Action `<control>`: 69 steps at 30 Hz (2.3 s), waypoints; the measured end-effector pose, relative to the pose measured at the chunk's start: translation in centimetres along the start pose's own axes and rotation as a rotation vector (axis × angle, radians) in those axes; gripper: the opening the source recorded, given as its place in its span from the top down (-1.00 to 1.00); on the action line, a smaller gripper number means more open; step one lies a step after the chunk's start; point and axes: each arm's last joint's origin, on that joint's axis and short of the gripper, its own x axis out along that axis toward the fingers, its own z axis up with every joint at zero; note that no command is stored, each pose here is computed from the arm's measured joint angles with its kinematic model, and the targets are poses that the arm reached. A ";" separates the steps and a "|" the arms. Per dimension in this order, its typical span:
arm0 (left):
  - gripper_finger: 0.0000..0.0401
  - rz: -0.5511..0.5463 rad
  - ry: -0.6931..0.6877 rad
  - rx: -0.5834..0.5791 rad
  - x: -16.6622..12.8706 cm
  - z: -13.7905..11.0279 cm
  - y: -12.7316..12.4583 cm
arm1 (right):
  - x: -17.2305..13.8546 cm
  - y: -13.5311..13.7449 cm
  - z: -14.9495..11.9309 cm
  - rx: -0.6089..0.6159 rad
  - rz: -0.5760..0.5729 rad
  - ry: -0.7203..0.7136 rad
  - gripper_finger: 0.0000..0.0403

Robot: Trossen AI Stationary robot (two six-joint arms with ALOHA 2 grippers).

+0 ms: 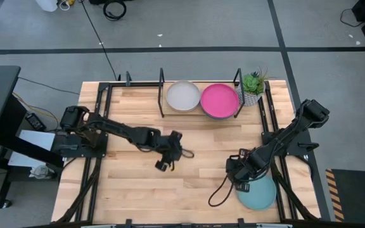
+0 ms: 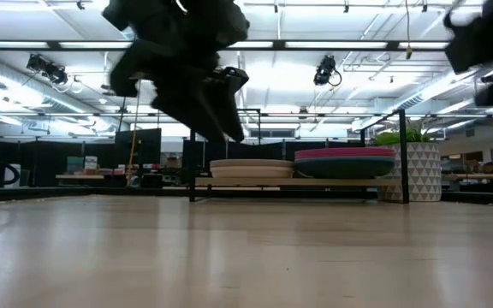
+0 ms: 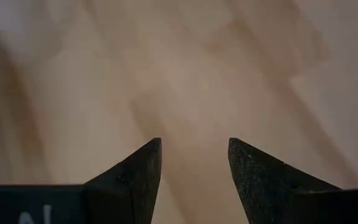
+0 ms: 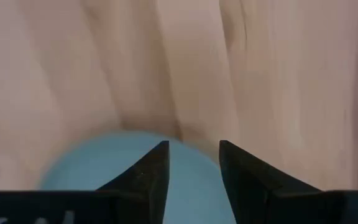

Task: Place and stack plates onto a shelf
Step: Stack the light blue plate on top of the gray plate on the shelf

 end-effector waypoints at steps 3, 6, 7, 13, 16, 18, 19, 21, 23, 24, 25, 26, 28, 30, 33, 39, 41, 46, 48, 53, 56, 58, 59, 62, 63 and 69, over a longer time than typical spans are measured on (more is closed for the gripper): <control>0.04 -0.028 0.010 0.027 -0.1 0.3 -1.3 | 1.1 -0.9 -0.5 0.013 0.003 0.074 0.19; 0.04 -0.046 0.017 0.039 -0.4 0.5 -2.2 | 1.8 -1.4 -1.0 0.009 0.001 0.120 0.17; 0.04 -0.048 0.019 0.039 -0.5 0.5 -2.4 | 2.0 -1.5 -1.2 0.002 0.002 0.127 0.17; 0.04 -0.053 0.017 0.028 -1.4 0.8 -3.1 | 3.7 -2.8 -2.3 -0.001 -0.030 0.177 0.26; 0.04 -0.048 -0.011 0.031 -1.7 1.2 -3.2 | 4.2 -3.3 -2.7 0.002 -0.052 0.194 0.38; 0.04 -0.039 -0.036 0.059 -1.7 1.4 -3.1 | 4.3 -3.4 -2.7 0.000 -0.050 0.193 0.52; 0.04 -0.031 -0.057 0.073 -1.6 1.6 -3.0 | 4.3 -3.4 -2.6 -0.009 -0.046 0.192 0.60; 0.04 -0.012 -0.107 0.103 -1.1 2.1 -2.9 | 4.3 -3.5 -2.4 -0.021 -0.032 0.190 0.79; 0.04 -0.010 -0.107 0.155 -0.4 2.1 -3.1 | 4.2 -3.4 -1.9 -0.027 0.000 0.176 0.92; 0.04 -0.005 -0.121 0.190 0.0 2.2 -3.2 | 4.2 -3.5 -1.7 -0.031 0.011 0.167 0.93; 0.04 -0.004 -0.124 0.228 0.4 2.2 -3.4 | 4.2 -3.5 -1.5 -0.033 0.020 0.159 0.92; 0.04 -0.006 -0.127 0.270 0.7 2.3 -3.7 | 4.2 -3.6 -1.3 -0.038 0.031 0.147 0.90; 0.04 -0.007 -0.141 0.357 1.4 2.4 -4.4 | 4.2 -3.7 -0.7 -0.050 0.060 0.119 0.89; 0.04 -0.007 -0.156 0.441 2.1 2.6 -5.2 | 4.1 -4.0 0.0 -0.053 0.090 0.104 0.91; 0.04 0.043 -0.189 0.526 2.9 3.1 -6.1 | 3.8 -4.6 1.0 -0.035 0.137 0.064 0.94; 0.04 0.174 -0.200 0.651 4.8 3.5 -7.2 | 3.4 -5.7 3.4 0.052 0.278 -0.006 0.94; 0.03 0.228 -0.189 0.696 5.3 3.6 -7.5 | 3.3 -6.0 4.1 0.071 0.331 -0.021 0.94; -0.09 0.371 -0.199 0.737 6.4 3.9 -7.6 | 3.1 -7.1 5.2 0.126 0.388 -0.045 0.94; -0.16 0.403 -0.232 0.736 6.7 4.2 -7.5 | 3.1 -7.5 5.4 0.146 0.391 -0.050 0.94; -0.31 0.424 -0.286 0.750 6.6 4.6 -7.1 | 3.0 -8.1 6.0 0.157 0.419 -0.068 0.94; -0.32 0.416 -0.296 0.800 6.6 4.7 -7.1 | 2.8 -8.2 6.5 0.141 0.458 -0.103 0.94; -0.30 0.395 -0.311 0.821 6.6 4.6 -7.1 | 2.7 -8.2 6.9 0.127 0.480 -0.143 0.93; -0.28 0.389 -0.322 0.823 6.6 4.7 -7.1 | 2.6 -8.2 7.1 0.124 0.488 -0.159 0.92; -0.20 0.409 -0.353 0.818 6.4 5.0 -7.0 | 2.4 -8.3 7.5 0.120 0.506 -0.195 0.91; -0.16 0.414 -0.358 0.821 6.4 5.0 -7.0 | 2.4 -8.3 7.6 0.119 0.511 -0.204 0.91; 0.14 0.419 -0.360 0.841 6.4 5.1 -7.1 | 2.1 -8.2 8.2 0.103 0.559 -0.254 0.90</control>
